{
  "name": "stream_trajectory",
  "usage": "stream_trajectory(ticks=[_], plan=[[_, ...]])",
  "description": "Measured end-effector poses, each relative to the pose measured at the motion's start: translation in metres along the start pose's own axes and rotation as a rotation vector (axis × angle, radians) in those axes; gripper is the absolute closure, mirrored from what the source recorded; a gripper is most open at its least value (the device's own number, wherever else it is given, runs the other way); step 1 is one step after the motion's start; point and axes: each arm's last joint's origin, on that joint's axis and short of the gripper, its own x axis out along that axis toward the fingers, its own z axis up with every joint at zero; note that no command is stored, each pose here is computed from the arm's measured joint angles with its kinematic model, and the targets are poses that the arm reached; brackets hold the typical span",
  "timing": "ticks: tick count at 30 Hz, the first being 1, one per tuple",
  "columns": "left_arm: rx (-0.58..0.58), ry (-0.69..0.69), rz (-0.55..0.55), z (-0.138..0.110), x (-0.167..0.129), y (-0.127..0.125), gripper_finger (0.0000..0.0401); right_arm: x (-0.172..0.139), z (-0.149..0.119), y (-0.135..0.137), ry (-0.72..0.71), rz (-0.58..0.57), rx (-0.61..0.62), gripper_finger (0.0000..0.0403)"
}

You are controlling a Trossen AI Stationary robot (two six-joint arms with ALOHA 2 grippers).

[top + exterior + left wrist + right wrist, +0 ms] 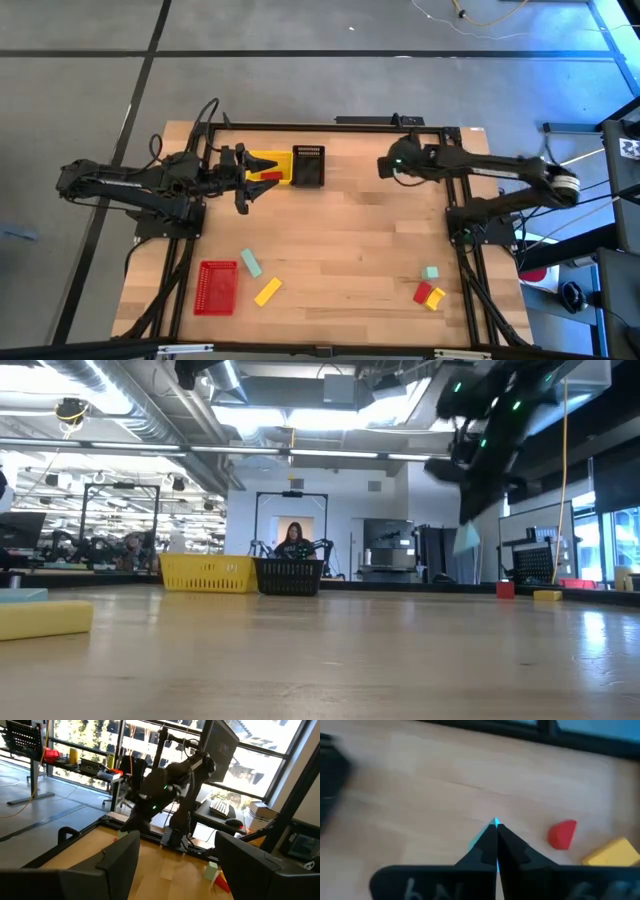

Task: Sort & place blocks by color
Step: Put the top blue block into the black basket

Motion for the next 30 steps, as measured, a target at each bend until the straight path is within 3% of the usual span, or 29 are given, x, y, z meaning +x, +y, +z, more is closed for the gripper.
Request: stream_trajectory(ticks=[3, 7, 16, 19, 24, 30], plan=[[0.000, 0.000, 0.000, 0.000, 0.000, 0.000, 0.0150, -0.025, 0.002, -0.001, -0.053, 0.128, -0.015, 0.0400], [0.000, 0.001, 0.001, 0.000, 0.000, 0.000, 0.0150, -0.057, 0.006, 0.006, -0.142, 0.386, -0.046, 0.0401], [-0.011, 0.064, -0.005, -0.010, 0.008, 0.000, 0.0150, -0.108, 0.007, 0.049, -0.367, 0.957, -0.150, 0.0402], [-0.012, 0.084, -0.024, -0.013, 0.012, -0.001, 0.0150, -0.113, 0.003, 0.057, -0.395, 1.014, -0.165, 0.0402], [-0.017, 0.079, -0.043, -0.012, 0.011, -0.001, 0.0150, -0.112, -0.001, 0.062, -0.384, 1.016, -0.176, 0.0402], [-0.036, -0.012, -0.094, 0.001, 0.004, -0.004, 0.0150, -0.104, -0.007, 0.075, -0.375, 1.025, -0.188, 0.0402]])
